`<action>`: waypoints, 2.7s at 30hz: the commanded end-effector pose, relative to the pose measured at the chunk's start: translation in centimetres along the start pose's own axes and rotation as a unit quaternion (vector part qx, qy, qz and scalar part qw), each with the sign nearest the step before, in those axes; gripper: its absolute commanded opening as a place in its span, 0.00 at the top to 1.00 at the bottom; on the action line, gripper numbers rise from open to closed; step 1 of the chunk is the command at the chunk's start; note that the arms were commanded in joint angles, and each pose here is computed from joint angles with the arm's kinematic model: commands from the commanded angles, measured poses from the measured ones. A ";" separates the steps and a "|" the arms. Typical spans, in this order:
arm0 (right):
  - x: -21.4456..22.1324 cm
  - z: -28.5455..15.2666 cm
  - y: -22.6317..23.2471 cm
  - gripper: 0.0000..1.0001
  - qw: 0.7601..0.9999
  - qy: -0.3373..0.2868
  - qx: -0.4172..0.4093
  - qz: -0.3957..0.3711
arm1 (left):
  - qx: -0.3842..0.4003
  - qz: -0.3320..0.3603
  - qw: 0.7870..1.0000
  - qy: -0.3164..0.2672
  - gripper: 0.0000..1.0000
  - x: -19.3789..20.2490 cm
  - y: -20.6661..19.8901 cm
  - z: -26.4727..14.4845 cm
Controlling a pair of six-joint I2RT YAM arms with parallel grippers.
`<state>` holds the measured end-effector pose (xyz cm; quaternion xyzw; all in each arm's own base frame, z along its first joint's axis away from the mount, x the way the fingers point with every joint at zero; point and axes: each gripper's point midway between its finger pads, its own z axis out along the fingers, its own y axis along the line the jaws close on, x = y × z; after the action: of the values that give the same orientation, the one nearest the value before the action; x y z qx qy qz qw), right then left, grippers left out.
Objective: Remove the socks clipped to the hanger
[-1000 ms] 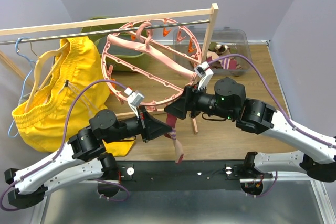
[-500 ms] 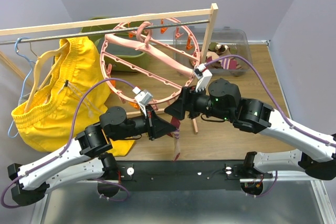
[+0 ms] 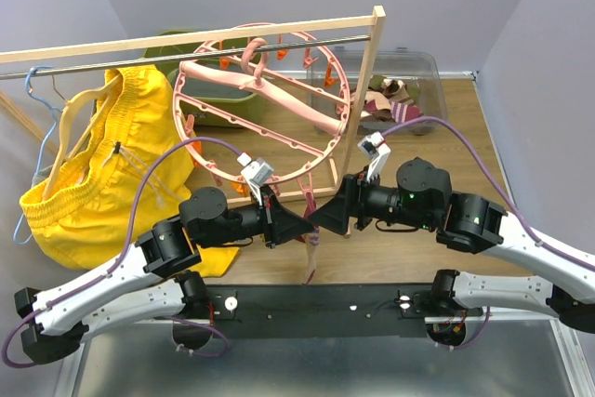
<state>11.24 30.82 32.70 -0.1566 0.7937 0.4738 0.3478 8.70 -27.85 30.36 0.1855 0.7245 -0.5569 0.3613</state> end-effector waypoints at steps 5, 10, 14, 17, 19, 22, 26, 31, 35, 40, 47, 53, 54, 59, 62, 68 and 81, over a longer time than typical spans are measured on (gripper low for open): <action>-0.3 0.2 1.4 0.33 0.999 -0.005 -0.027 0.021 | 0.017 0.015 1.000 -0.016 1.00 -1.7 -1.5 -0.1; -2.3 0.8 -0.2 0.20 0.998 -0.001 0.065 -0.019 | 0.003 0.012 1.000 -0.021 1.00 -1.9 -1.0 0.2; -3.4 0.8 -0.4 0.17 0.992 0.001 0.121 -0.047 | -0.001 0.016 1.000 -0.012 1.00 -1.8 -0.8 0.7; -3.2 0.9 -0.3 0.16 0.984 0.004 0.163 -0.070 | -0.005 0.014 1.000 -0.012 1.00 -1.7 -0.6 0.8; -3.7 0.5 -0.8 0.16 0.974 -0.005 0.210 -0.079 | -0.006 0.013 1.000 -0.014 1.00 -1.7 -0.6 0.7; -2.5 0.9 -1.1 0.16 0.961 -0.001 0.257 -0.106 | -0.007 0.009 1.000 -0.012 1.00 -1.5 -0.5 0.7; -2.5 0.9 -1.5 0.17 0.945 -0.007 0.302 -0.124 | -0.007 0.009 1.000 -0.012 1.00 -1.5 -0.5 0.7; -2.8 1.4 -1.7 0.25 0.937 -0.014 0.319 -0.141 | -0.004 0.007 1.000 -0.016 1.00 -1.6 -0.6 0.4; -3.1 2.1 -1.5 0.31 0.937 -0.025 0.313 -0.150 | -0.003 0.005 1.000 -0.018 1.00 -1.5 -0.6 0.3; -4.1 2.9 -0.5 0.33 0.939 -0.036 0.300 -0.165 | -0.003 0.003 1.000 -0.017 1.00 -1.4 -0.6 0.2; -4.7 4.5 0.2 0.35 0.932 -0.038 0.308 -0.189 | 0.000 0.006 1.000 -0.015 1.00 -1.4 -0.7 0.4; -5.0 5.3 -0.2 0.51 0.922 -0.048 0.329 -0.198 | 0.001 0.005 1.000 -0.014 1.00 -1.3 -0.6 0.4; -5.0 5.4 -0.3 0.52 0.920 -0.049 0.333 -0.200 | 0.001 0.005 1.000 -0.014 1.00 -1.3 -0.6 0.3; -5.5 5.1 -0.3 0.65 0.919 -0.063 0.337 -0.194 | 0.004 0.003 1.000 -0.012 1.00 -1.0 -0.5 0.2; -5.6 4.9 -0.5 0.77 0.918 -0.066 0.340 -0.194 | 0.008 0.004 1.000 -0.003 1.00 -0.5 -0.6 0.0; -5.5 4.8 -0.4 0.99 0.922 -0.070 0.331 -0.187 | 0.004 -0.001 1.000 0.009 1.00 0.5 -0.1 -0.6; -6.0 4.6 0.0 0.99 0.927 -0.088 0.322 -0.171 | 0.001 -0.020 0.997 0.072 1.00 4.0 1.2 -0.4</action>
<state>16.82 34.65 33.54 -0.1696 0.8427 0.1140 0.4981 7.89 -27.27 28.69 0.1934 0.7390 -0.5495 0.3384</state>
